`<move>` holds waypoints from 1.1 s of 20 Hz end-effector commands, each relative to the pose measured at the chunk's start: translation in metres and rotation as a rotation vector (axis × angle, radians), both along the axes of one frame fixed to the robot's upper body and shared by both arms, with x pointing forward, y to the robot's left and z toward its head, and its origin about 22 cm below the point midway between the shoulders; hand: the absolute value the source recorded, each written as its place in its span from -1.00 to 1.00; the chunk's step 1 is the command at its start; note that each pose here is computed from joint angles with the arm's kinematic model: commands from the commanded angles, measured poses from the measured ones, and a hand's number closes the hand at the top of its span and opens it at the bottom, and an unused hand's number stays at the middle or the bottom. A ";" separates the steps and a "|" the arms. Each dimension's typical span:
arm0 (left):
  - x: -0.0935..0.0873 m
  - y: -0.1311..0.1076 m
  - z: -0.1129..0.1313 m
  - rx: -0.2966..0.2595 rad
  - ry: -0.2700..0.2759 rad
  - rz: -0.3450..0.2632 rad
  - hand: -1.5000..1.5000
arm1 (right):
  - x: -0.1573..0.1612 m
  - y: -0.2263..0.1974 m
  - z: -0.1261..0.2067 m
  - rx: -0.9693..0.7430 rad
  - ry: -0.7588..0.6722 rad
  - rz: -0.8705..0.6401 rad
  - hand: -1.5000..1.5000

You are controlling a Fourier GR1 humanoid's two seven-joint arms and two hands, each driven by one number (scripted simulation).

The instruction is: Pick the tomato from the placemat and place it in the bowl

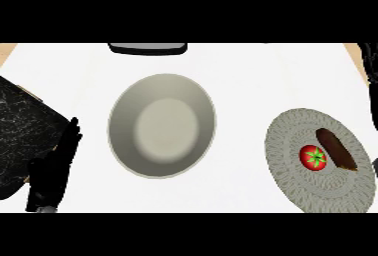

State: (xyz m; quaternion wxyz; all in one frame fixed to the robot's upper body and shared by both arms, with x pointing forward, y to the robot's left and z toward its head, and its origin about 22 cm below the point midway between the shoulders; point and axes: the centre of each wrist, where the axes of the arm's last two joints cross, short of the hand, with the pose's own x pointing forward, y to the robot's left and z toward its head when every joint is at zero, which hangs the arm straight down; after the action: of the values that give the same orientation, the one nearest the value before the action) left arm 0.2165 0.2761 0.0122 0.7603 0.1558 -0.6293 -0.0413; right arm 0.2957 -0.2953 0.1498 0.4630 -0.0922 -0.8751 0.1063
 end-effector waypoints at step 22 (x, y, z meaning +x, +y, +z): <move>0.064 0.060 0.070 -0.101 -0.403 0.004 0.00 | -0.101 0.073 -0.066 -0.506 0.117 -0.536 -1.00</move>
State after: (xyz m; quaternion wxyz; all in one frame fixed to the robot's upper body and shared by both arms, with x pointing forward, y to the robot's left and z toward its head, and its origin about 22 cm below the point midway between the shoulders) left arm 0.2791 0.3332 0.0873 0.6259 0.1264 -0.7693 0.0205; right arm 0.2097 -0.2143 0.0670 0.4737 -0.3592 -0.7842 0.1777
